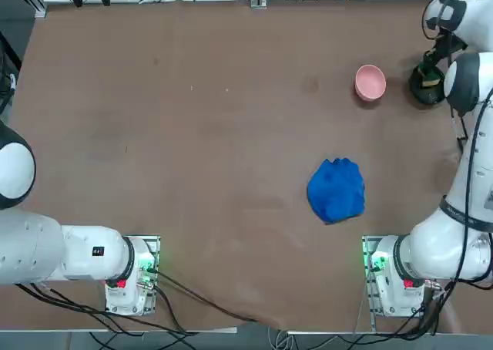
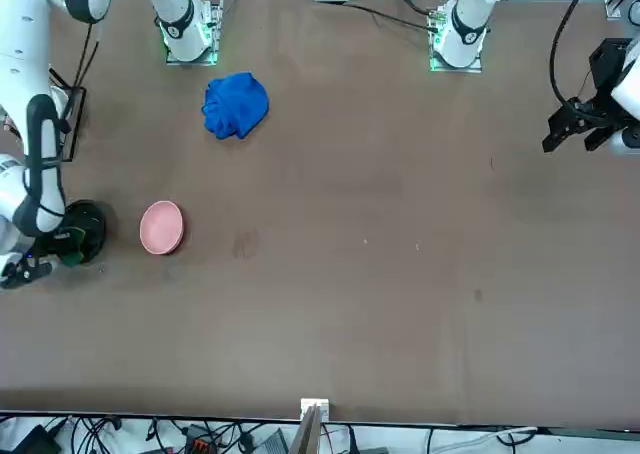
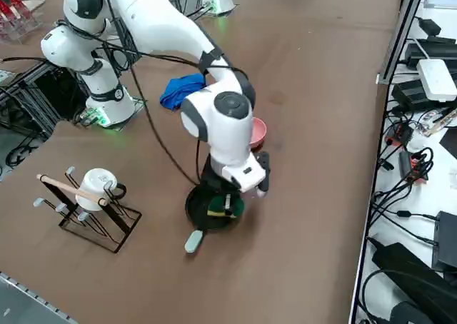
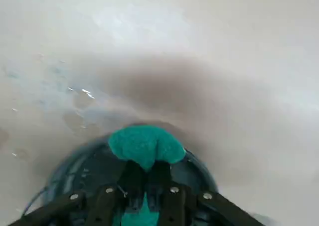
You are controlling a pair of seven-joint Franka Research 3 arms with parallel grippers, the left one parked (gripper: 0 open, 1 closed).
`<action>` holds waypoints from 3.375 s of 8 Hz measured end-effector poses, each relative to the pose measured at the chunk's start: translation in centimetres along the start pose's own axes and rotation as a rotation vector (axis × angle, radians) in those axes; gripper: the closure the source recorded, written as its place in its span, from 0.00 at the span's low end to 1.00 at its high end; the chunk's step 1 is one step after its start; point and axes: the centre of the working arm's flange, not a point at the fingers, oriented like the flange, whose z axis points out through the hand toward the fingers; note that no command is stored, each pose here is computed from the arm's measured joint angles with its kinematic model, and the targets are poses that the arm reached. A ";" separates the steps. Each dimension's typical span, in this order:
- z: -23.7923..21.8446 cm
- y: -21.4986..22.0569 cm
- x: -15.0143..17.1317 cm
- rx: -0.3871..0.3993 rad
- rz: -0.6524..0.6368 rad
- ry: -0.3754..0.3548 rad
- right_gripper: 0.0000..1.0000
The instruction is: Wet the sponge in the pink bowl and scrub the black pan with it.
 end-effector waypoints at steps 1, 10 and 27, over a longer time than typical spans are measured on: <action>-0.1 -0.8 0.2 0.024 -0.003 -0.026 0.93; -19.1 -18.2 6.0 0.104 -0.016 0.014 0.93; -4.2 -52.1 11.0 0.042 0.099 0.147 0.43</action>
